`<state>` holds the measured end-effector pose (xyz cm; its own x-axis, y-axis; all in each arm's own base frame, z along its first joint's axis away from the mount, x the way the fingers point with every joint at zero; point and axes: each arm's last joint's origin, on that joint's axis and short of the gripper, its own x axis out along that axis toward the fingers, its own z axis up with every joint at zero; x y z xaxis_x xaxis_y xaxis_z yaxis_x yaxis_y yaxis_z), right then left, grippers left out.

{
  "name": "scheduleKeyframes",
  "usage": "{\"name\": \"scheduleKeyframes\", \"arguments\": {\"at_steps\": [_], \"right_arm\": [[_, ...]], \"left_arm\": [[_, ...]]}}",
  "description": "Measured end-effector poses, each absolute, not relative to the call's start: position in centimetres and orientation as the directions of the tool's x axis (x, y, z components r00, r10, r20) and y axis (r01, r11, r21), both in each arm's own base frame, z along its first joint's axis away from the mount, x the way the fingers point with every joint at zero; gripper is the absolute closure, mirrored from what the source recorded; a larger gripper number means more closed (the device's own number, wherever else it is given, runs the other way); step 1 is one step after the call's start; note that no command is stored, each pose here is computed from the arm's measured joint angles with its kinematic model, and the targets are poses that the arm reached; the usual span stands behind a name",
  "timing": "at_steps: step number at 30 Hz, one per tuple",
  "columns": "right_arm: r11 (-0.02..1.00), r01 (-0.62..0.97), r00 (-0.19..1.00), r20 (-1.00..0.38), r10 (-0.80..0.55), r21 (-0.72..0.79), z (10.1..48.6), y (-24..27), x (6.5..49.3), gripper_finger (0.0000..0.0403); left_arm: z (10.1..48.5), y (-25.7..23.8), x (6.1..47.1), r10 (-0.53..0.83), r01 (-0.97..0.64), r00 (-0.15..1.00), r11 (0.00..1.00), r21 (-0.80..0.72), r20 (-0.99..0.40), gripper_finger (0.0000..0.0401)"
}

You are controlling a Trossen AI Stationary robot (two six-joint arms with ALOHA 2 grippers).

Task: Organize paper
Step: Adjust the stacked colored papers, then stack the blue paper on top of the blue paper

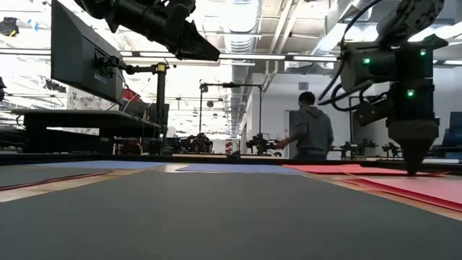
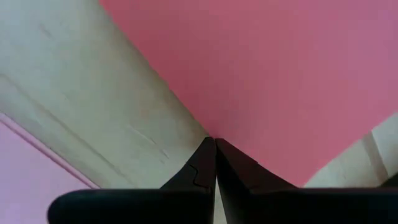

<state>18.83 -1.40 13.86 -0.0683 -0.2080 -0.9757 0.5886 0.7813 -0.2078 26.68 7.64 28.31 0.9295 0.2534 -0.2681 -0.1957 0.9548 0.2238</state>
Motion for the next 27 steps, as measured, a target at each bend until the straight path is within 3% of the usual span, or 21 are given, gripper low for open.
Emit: {"name": "scheduleKeyframes", "arguments": {"at_steps": [17, 23, 27], "right_arm": [[0.816, 0.542, -0.041, -0.976, -0.212, -0.2, 14.4, 0.1, 19.0, 0.0403], [0.835, 0.534, 0.272, -0.909, -0.316, -0.131, 17.7, 2.4, 18.9, 0.0403], [0.826, 0.561, 0.53, -0.744, -0.406, -0.052, 20.4, 3.8, 17.8, 0.0403]], "left_arm": [[28.3, 7.6, 26.7, 0.256, -0.198, 0.929, 0.954, 0.225, -0.268, 0.024], [28.3, 7.6, 26.7, 0.255, -0.197, 0.929, 0.954, 0.225, -0.269, 0.024], [28.3, 7.6, 26.7, 0.255, -0.197, 0.929, 0.954, 0.225, -0.269, 0.024]]}}
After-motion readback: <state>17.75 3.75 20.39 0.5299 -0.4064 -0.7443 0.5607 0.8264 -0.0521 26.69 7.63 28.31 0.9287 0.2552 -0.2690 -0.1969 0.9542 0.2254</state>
